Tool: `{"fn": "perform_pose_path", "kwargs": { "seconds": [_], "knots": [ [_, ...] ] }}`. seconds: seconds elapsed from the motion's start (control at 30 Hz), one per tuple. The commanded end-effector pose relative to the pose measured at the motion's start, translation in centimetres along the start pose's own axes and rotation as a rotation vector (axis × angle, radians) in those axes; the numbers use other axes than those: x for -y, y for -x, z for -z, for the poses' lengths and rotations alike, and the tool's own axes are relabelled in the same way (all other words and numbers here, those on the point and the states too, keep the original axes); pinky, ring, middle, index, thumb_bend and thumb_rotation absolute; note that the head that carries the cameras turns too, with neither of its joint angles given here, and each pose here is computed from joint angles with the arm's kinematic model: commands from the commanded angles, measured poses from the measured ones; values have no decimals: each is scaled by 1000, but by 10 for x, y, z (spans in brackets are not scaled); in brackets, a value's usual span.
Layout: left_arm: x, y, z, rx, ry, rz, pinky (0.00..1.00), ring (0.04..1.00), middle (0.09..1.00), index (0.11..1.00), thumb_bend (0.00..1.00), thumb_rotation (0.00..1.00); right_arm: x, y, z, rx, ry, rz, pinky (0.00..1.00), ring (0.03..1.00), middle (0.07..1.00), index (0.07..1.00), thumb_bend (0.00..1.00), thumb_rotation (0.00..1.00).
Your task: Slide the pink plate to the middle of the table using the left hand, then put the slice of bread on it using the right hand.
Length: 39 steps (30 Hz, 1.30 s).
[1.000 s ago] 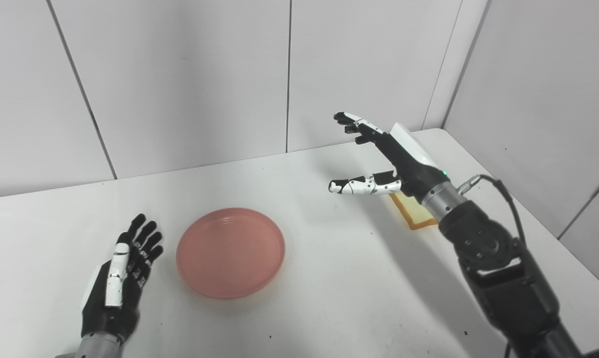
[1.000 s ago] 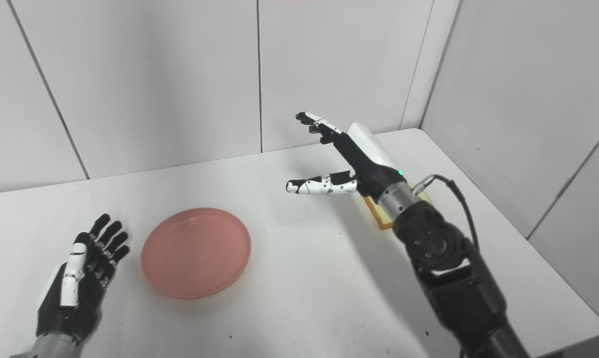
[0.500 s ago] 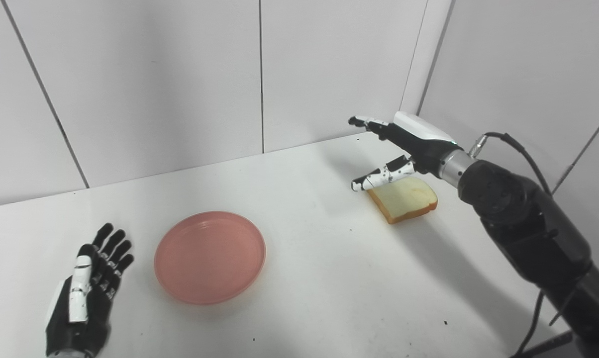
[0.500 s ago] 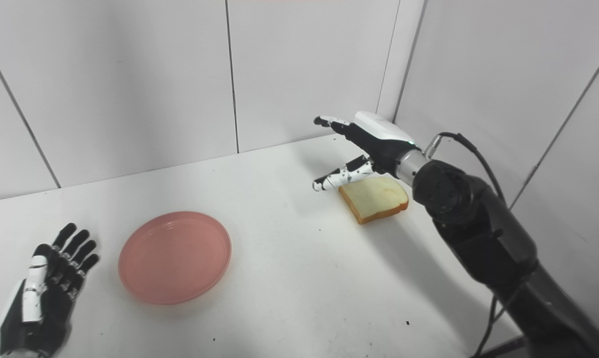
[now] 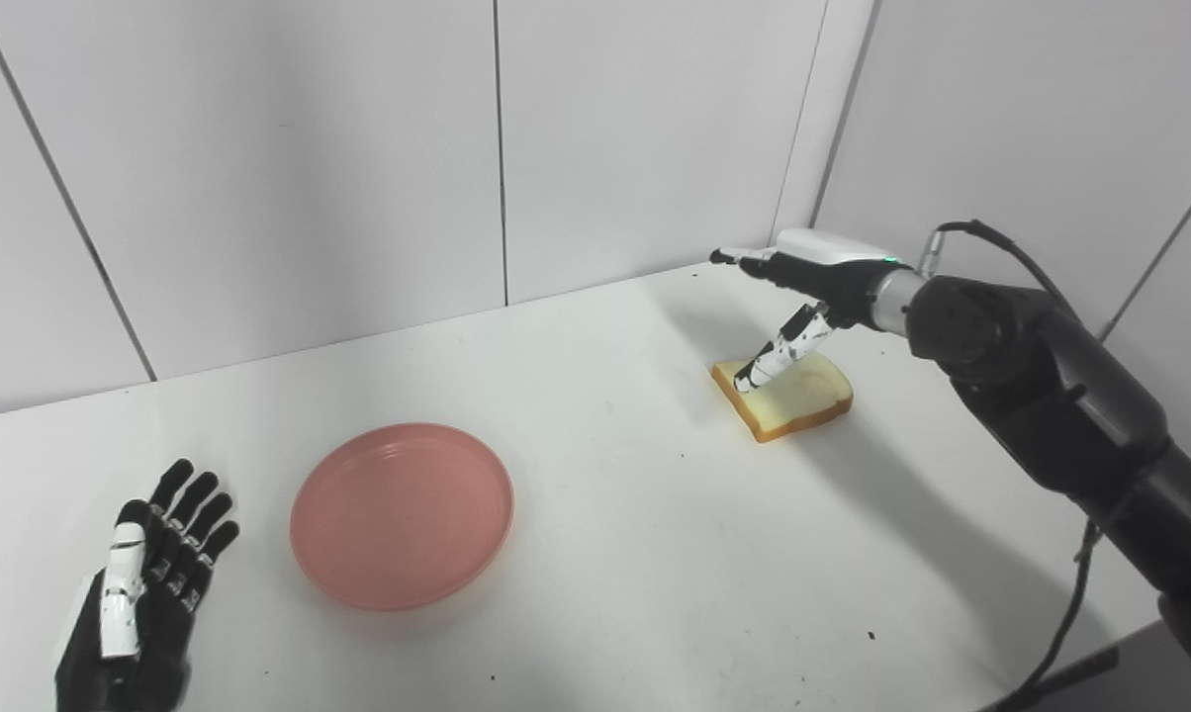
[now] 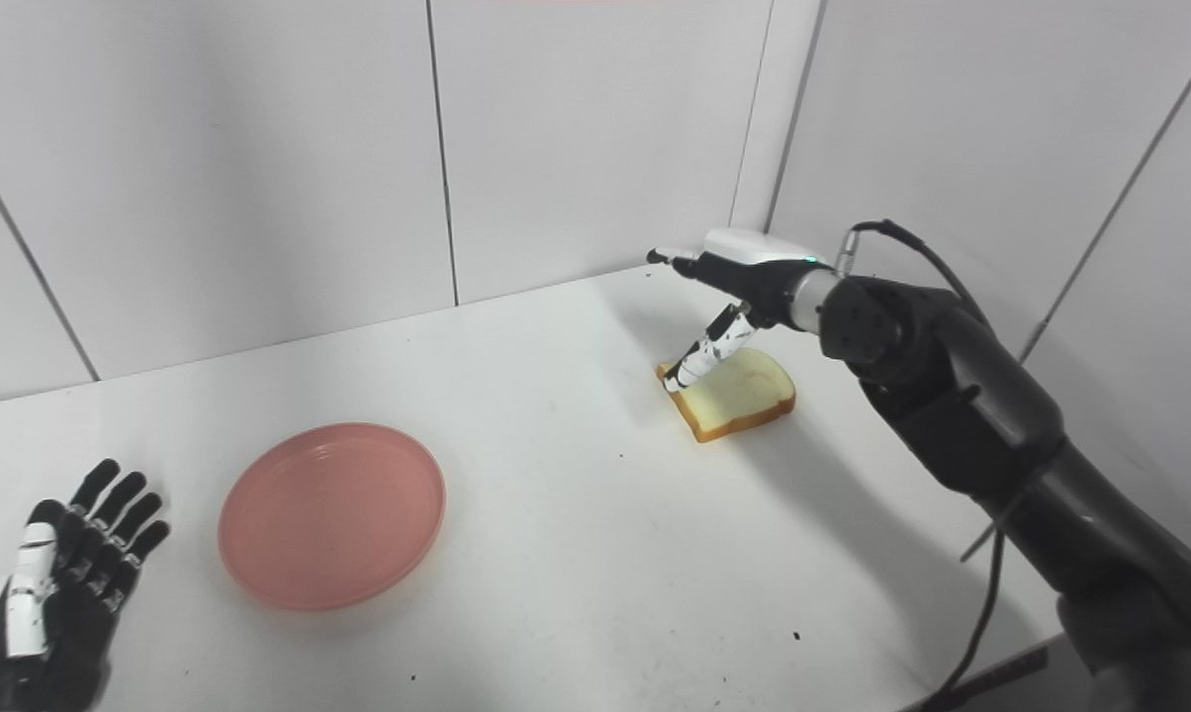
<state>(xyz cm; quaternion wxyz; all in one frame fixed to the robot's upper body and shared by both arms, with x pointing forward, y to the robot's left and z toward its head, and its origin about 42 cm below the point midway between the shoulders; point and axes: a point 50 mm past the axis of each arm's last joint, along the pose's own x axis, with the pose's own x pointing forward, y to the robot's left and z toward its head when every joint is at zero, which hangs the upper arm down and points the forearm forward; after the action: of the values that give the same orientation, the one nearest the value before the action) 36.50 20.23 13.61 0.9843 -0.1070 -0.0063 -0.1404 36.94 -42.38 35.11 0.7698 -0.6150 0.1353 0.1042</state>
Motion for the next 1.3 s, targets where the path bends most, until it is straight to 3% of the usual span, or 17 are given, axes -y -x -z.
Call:
{"fn": "perform_pose_path", "kwargs": {
  "seconds": [0.0,0.17,0.3,0.57,0.9,1.27],
  "knots": [
    [0,-5,-18,57,-12,30,949,939,945,919,410,1000,32,7,0,-12,76,57,911,991,1000,1000,1000,377],
    [-1,-4,-20,60,7,32,954,949,955,925,405,1000,28,-3,12,-61,120,38,893,993,1000,1000,1000,343],
    [-2,-3,-22,57,-2,9,931,930,937,911,399,1000,18,-8,16,-80,173,13,890,991,1000,1000,1000,372],
    [-5,0,-23,44,-5,7,941,934,941,921,411,1000,7,-23,23,-109,243,-37,942,1000,1000,1000,1000,382],
    [-9,0,-23,36,3,-4,941,929,936,924,419,1000,-12,-40,31,-113,299,-27,986,1000,1000,1000,1000,368],
    [-11,3,-24,35,6,-6,949,926,935,929,418,1000,-17,-51,33,-153,329,-83,979,1000,1000,1000,1000,377]
  ]
}}
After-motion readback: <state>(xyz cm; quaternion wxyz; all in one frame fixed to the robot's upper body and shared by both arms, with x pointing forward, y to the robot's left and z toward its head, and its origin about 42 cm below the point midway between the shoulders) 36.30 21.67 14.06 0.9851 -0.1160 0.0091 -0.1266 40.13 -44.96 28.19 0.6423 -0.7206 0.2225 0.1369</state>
